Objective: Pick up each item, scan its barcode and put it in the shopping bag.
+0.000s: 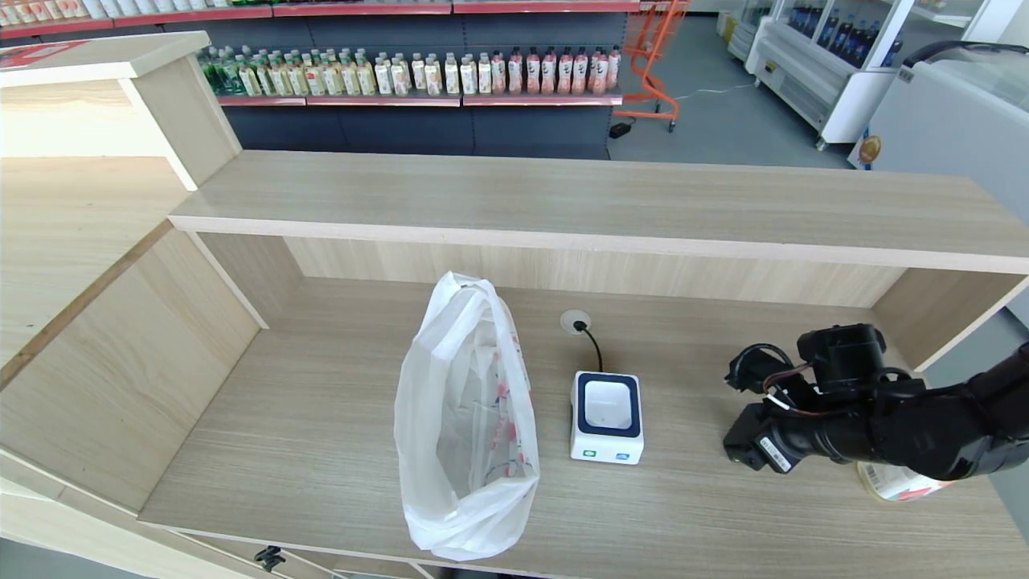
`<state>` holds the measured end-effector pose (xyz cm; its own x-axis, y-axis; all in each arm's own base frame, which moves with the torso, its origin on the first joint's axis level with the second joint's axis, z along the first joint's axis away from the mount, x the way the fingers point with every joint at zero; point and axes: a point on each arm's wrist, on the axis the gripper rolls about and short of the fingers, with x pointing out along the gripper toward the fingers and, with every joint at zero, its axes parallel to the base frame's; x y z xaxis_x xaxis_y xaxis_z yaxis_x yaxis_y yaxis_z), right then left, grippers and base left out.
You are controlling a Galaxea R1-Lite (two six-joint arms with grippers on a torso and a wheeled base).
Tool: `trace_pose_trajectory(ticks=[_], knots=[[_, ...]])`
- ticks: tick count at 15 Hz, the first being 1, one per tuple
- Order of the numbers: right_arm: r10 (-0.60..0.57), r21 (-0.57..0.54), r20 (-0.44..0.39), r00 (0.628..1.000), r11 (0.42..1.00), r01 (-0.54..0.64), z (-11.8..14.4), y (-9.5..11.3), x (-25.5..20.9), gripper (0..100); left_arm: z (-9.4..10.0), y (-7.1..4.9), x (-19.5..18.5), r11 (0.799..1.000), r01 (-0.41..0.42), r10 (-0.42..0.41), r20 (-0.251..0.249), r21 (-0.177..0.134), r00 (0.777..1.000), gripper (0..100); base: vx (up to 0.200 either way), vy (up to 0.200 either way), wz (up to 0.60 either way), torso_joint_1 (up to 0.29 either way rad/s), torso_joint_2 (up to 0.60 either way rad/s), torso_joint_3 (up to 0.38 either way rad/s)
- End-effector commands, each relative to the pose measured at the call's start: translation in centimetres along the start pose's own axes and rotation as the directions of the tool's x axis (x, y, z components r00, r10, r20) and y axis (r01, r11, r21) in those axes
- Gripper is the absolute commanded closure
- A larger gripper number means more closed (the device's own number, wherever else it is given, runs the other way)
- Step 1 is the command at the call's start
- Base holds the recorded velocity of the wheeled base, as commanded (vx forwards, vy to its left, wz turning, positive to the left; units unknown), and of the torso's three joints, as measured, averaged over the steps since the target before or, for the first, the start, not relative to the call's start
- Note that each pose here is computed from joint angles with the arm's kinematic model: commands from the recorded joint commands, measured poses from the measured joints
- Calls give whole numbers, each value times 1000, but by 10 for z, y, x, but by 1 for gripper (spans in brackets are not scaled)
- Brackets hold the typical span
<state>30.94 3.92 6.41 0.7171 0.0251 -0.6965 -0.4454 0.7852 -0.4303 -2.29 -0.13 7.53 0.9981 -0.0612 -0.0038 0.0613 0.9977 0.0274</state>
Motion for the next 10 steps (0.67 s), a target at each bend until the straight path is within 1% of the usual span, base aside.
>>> trace_pose_trajectory(ticks=[1, 3, 4, 8, 10], knots=[[36, -2, 5, 999, 999, -36, 1, 4, 7, 0, 0, 0, 0, 1000, -1, 1, 1, 0, 1000, 0, 0, 0, 0, 0, 0, 0], [56, -9, 25, 998, 998, -56, 7, 6, 13, 0, 0, 0, 0, 1000, -1, 1, 1, 0, 1000, 0, 0, 0, 0, 0, 0, 0], [66, -13, 42, 997, 998, -65, 11, 7, 15, 100, 0, 0, 0, 1000, 0, 0, 1, 0, 1000, 0, 0, 0, 0, 0, 0, 0], [83, -23, 92, 992, 996, -82, 21, 15, 12, 100, 0, 0, 0, 1000, 0, 0, -1, 0, 1000, 0, 0, 0, 0, 0, 0, 0], [78, -31, 100, 992, 997, -76, 17, 16, 2, 100, 0, 0, 0, 1000, 0, 0, 1, 0, 1000, 0, 0, 0, 0, 0, 0, 0]])
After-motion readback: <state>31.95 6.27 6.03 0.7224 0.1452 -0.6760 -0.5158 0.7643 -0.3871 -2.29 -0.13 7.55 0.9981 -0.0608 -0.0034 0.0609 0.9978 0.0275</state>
